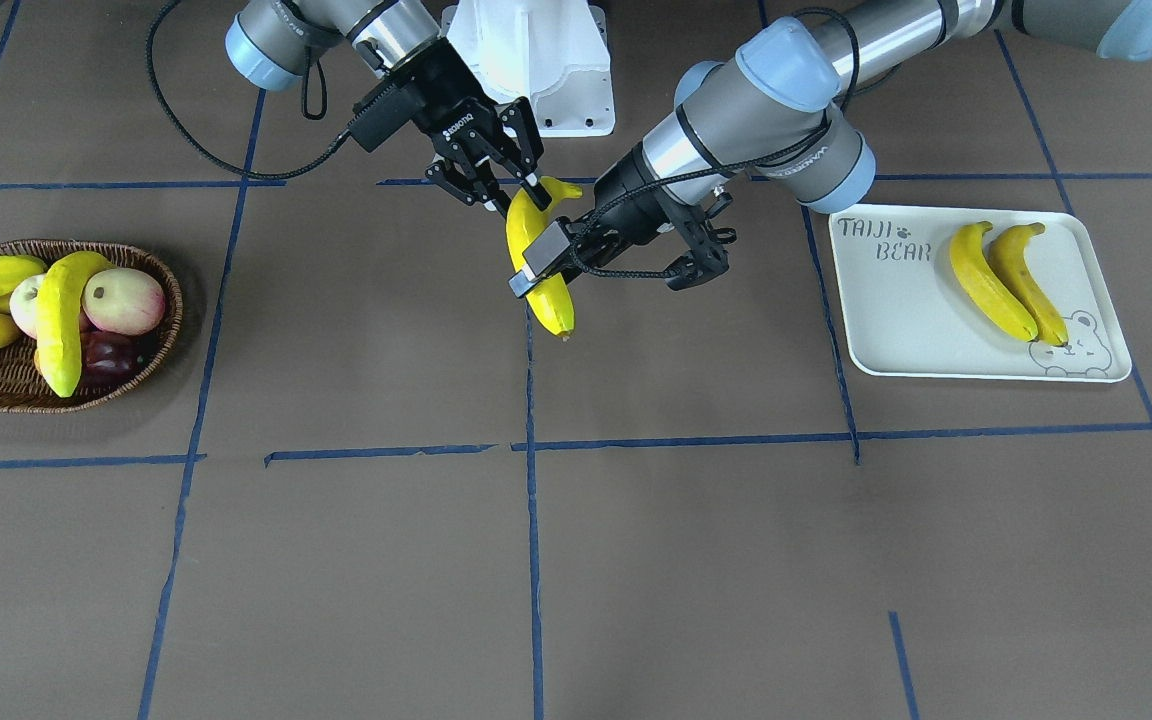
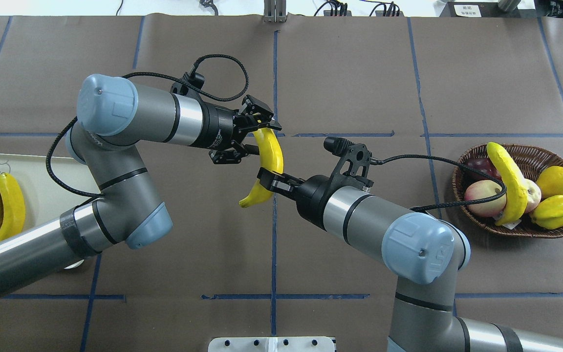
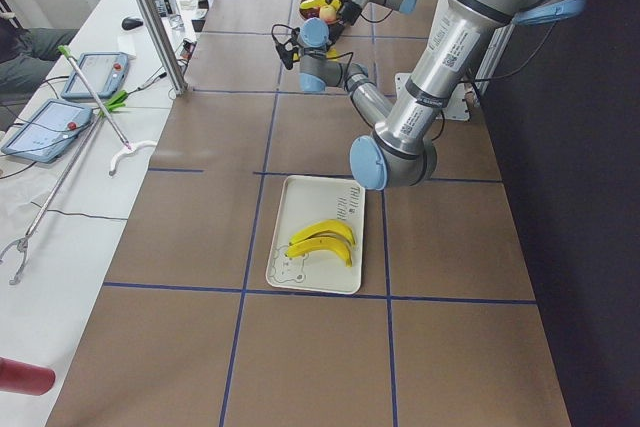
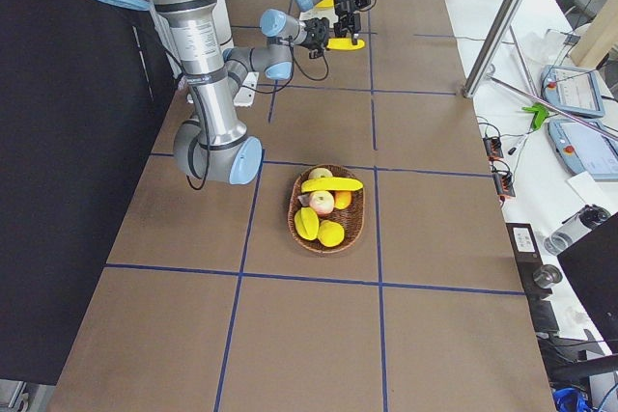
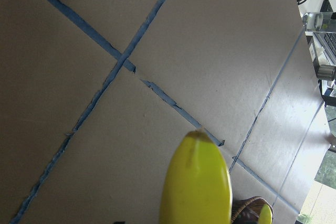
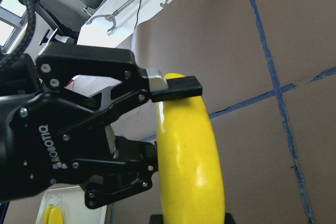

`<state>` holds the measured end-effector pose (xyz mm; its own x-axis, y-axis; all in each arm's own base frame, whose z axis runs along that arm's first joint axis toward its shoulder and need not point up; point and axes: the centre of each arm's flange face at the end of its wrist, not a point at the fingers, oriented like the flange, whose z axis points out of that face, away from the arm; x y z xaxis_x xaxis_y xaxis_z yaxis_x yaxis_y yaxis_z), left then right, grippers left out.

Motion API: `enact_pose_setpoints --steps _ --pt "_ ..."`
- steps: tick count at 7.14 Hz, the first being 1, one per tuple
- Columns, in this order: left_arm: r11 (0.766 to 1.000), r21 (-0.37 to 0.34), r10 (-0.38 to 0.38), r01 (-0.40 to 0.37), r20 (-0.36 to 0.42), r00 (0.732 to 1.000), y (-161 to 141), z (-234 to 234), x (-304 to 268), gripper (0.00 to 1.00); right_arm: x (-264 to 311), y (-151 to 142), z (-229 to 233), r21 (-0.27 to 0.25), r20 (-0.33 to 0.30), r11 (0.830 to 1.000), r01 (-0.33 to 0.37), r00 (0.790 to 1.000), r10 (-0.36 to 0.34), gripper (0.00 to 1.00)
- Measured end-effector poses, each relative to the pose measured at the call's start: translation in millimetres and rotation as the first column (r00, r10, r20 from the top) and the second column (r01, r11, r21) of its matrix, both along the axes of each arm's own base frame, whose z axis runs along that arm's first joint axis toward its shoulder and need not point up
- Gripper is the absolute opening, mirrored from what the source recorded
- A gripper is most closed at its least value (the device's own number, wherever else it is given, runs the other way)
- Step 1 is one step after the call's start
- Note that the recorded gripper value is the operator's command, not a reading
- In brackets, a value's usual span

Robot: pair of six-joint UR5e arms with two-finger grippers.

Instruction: Transfer all bananas from basket to plate

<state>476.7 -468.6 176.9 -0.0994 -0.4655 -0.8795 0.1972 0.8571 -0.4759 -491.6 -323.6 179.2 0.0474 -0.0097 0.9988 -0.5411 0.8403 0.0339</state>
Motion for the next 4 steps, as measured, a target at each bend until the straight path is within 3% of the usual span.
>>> enact_pose_setpoints --steps 1,4 --pt "1.000 0.010 0.000 0.000 0.002 1.000 -0.3 0.7 -1.5 0.00 0.8 0.4 -1.0 -0.002 0.005 1.000 0.000 1.000 0.000 0.99" --pt "1.000 0.014 -0.006 0.006 0.004 1.000 -3.3 0.7 -6.3 0.00 5.0 1.3 -6.8 0.000 0.012 1.000 0.000 1.000 0.000 1.00"
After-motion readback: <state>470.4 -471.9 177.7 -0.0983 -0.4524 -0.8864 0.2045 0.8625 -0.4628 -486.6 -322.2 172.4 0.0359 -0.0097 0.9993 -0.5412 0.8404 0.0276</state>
